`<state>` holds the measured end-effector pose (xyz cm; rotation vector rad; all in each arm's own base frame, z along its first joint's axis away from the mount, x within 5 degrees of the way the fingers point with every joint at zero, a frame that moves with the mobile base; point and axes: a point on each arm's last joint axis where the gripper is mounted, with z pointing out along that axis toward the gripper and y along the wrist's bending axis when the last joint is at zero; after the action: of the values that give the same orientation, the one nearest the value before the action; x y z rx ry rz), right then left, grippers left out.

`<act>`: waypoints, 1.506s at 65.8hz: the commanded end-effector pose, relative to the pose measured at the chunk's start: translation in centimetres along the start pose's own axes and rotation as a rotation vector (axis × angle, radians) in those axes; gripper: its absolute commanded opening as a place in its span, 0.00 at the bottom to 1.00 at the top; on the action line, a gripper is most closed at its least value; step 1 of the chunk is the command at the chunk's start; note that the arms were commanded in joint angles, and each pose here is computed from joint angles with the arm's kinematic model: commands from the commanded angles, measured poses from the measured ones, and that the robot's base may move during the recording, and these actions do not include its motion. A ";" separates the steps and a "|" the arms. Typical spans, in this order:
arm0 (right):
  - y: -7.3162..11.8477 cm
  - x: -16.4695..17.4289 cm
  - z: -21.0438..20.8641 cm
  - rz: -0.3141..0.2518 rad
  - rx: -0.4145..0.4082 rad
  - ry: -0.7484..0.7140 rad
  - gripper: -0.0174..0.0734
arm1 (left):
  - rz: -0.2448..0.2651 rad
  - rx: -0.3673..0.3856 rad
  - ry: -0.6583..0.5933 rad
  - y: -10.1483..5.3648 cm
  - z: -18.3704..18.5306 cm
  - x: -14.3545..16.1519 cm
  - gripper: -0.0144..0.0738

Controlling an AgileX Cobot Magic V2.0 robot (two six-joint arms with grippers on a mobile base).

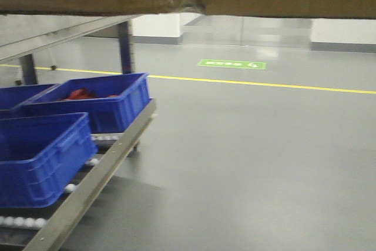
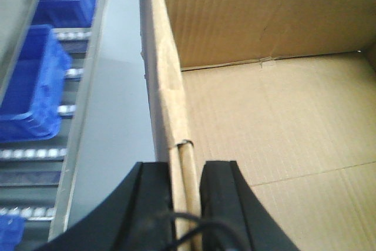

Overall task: Grab carton from right shelf to conveyor
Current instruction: 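Hold the carton with both grippers while driving toward the conveyor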

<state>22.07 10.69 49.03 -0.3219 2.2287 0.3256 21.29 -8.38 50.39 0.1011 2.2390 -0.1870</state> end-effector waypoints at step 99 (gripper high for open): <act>0.3 -0.5 -0.9 -0.003 -0.042 -0.068 0.12 | 0.003 0.044 -0.039 -0.4 -0.6 -0.2 0.14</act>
<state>22.00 10.66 49.08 -0.3216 2.2266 0.3262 21.29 -8.38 50.39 0.1011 2.2390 -0.1870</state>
